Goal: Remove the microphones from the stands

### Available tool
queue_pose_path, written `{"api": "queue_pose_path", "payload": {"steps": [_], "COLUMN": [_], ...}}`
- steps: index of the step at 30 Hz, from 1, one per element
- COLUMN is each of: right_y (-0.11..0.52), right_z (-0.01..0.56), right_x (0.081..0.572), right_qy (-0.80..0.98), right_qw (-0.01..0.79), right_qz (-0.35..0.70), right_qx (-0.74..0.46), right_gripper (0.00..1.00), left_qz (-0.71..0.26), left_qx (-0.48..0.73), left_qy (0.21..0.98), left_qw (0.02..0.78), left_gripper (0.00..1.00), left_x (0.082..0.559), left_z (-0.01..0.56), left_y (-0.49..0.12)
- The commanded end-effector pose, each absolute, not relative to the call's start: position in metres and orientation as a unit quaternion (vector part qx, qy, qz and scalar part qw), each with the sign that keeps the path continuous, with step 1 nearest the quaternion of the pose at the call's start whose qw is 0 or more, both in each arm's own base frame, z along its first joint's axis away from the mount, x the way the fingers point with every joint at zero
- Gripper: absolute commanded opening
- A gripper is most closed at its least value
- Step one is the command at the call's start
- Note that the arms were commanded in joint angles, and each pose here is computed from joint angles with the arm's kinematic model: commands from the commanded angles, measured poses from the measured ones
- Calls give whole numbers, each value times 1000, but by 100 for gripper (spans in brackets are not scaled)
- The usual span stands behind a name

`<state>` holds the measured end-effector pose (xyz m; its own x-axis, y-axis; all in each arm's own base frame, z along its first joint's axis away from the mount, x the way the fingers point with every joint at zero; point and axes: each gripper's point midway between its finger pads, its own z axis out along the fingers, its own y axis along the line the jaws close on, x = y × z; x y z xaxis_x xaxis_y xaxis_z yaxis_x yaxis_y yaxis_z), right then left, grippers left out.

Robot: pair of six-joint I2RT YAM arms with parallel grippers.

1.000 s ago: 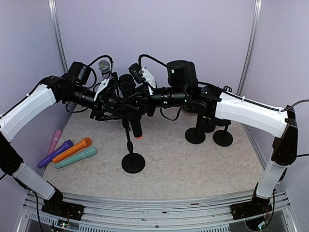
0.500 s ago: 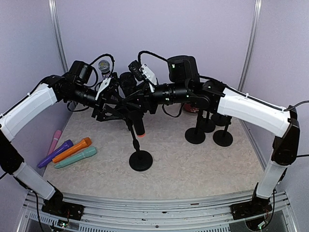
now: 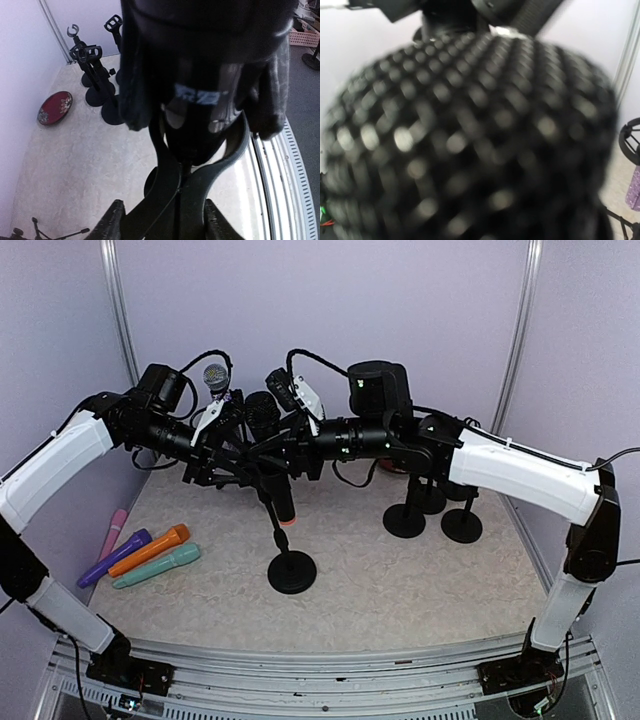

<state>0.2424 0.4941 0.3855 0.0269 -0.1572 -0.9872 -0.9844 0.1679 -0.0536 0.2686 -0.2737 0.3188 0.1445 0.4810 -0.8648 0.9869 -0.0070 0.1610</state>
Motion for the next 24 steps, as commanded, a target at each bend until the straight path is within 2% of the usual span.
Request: {"api": "queue_pose_path", "payload": {"steps": [1, 5, 7, 11, 18, 19, 20, 24], "right_y": [487, 485, 483, 471, 419, 412, 406, 398], "right_z": [425, 433, 445, 481, 564, 569, 573, 570], "right_x": [229, 225, 223, 219, 205, 203, 199, 194], "right_qy": [526, 518, 509, 486, 428, 424, 416, 414], "right_qw": [547, 549, 555, 587, 683, 691, 698, 698], "right_qz": [423, 429, 432, 420, 391, 393, 399, 428], "right_qx": [-495, -497, -496, -493, -444, -434, -424, -398], "right_gripper": [0, 0, 0, 0, 0, 0, 0, 0], "left_qz": [-339, -320, -305, -293, -269, -260, -250, -245], "left_qx": [637, 636, 641, 647, 650, 646, 638, 628], "left_qy": [564, 572, 577, 576, 584, 591, 600, 610], "left_qw": [401, 407, 405, 404, 404, 408, 412, 417], "left_gripper": [36, 13, 7, 3, 2, 4, 12, 64], "left_x": [267, 274, 275, 274, 279, 283, 288, 292], "left_z": [326, 321, 317, 314, 308, 306, 304, 307], "left_y": [-274, -280, -284, -289, -298, -299, -300, -299]}}
